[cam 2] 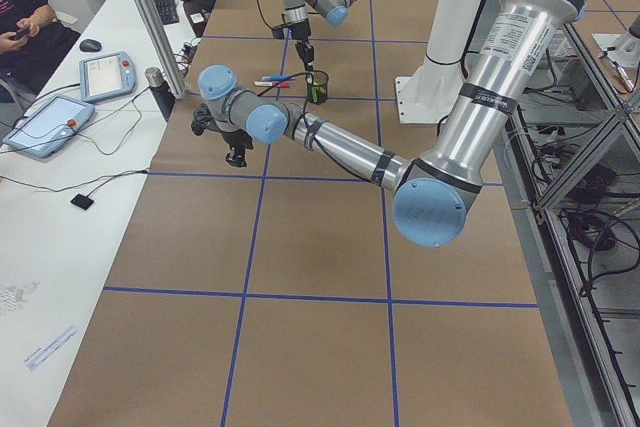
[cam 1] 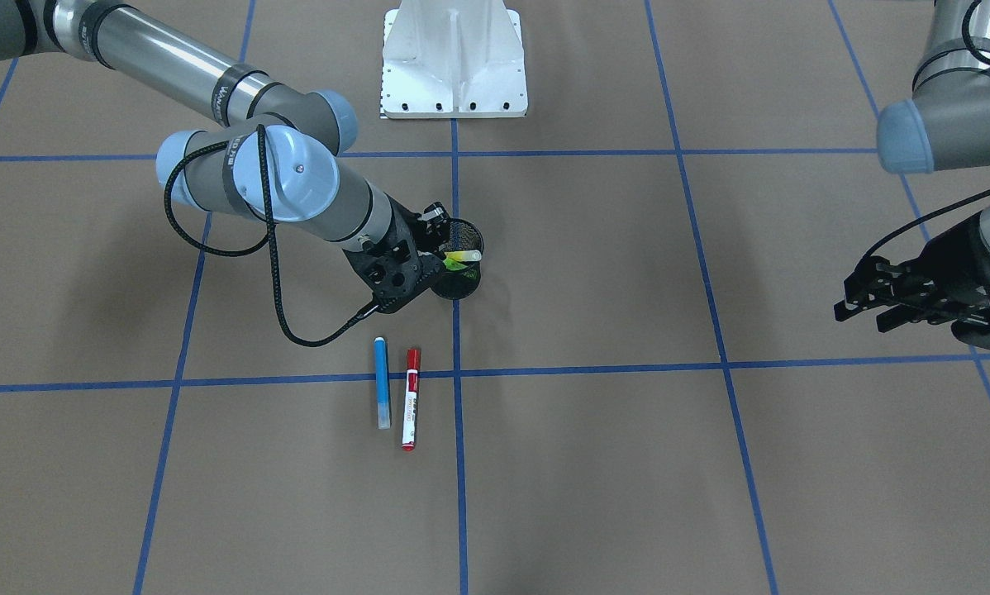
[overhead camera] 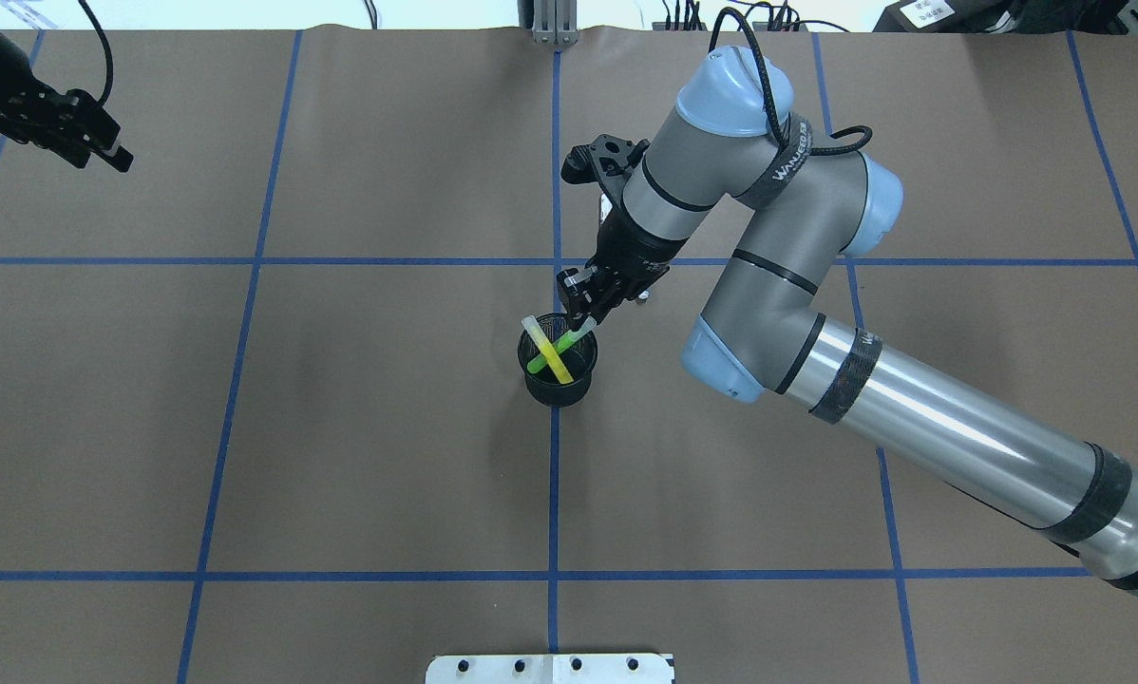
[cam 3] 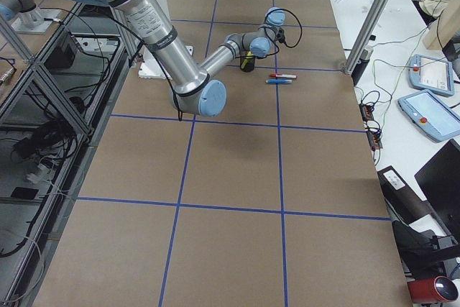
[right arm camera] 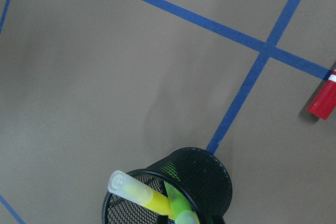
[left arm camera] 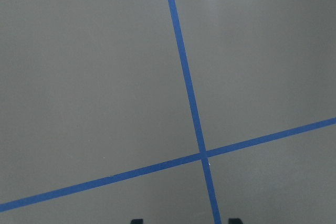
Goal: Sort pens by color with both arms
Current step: 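Close the right gripper on the green highlighter and pull it upward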
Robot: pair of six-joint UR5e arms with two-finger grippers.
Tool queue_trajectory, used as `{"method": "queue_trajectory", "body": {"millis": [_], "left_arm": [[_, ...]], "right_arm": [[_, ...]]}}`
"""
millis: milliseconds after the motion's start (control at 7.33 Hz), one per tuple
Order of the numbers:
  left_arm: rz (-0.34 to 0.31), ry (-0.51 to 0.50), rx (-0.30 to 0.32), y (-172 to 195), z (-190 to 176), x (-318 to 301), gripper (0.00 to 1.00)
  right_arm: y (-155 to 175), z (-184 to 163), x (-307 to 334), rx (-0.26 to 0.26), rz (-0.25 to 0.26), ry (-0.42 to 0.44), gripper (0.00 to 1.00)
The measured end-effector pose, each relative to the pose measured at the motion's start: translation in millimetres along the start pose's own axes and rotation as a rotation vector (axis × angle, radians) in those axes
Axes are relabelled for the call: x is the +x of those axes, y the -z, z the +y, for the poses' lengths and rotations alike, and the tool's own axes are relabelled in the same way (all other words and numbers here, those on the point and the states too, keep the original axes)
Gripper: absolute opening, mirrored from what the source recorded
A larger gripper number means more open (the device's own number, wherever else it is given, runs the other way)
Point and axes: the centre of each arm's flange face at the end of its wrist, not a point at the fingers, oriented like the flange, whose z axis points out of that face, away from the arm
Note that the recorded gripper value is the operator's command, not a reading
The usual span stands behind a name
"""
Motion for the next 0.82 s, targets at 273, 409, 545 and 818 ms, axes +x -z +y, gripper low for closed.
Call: {"method": "queue_trajectory", "body": {"millis": [273,409,545,818], "left_arm": [[0.000,0.001,0.001,0.8,0.0,-0.9,0.96],[-0.001,0.001,0.003,2.1,-0.3,-1.3,0.99],[-0.001,0.003,0.005,3.4,-0.6,-1.6,0.99],[-0.001,0.005,0.007,4.5,-0.9,-2.0,0.99]], "right_arm": [[-0.6,0.4,0.3,-0.001,0.000,-0.001,0.33],[-0.4,0.4,-0.1,-0.001,0.000,-0.002,0.32],[-0.1,0.3,-0.6,0.000,-0.001,-0.002,0.32],[0.9,0.4,-2.1,0.002,-0.002,-0.001,0.29]]}}
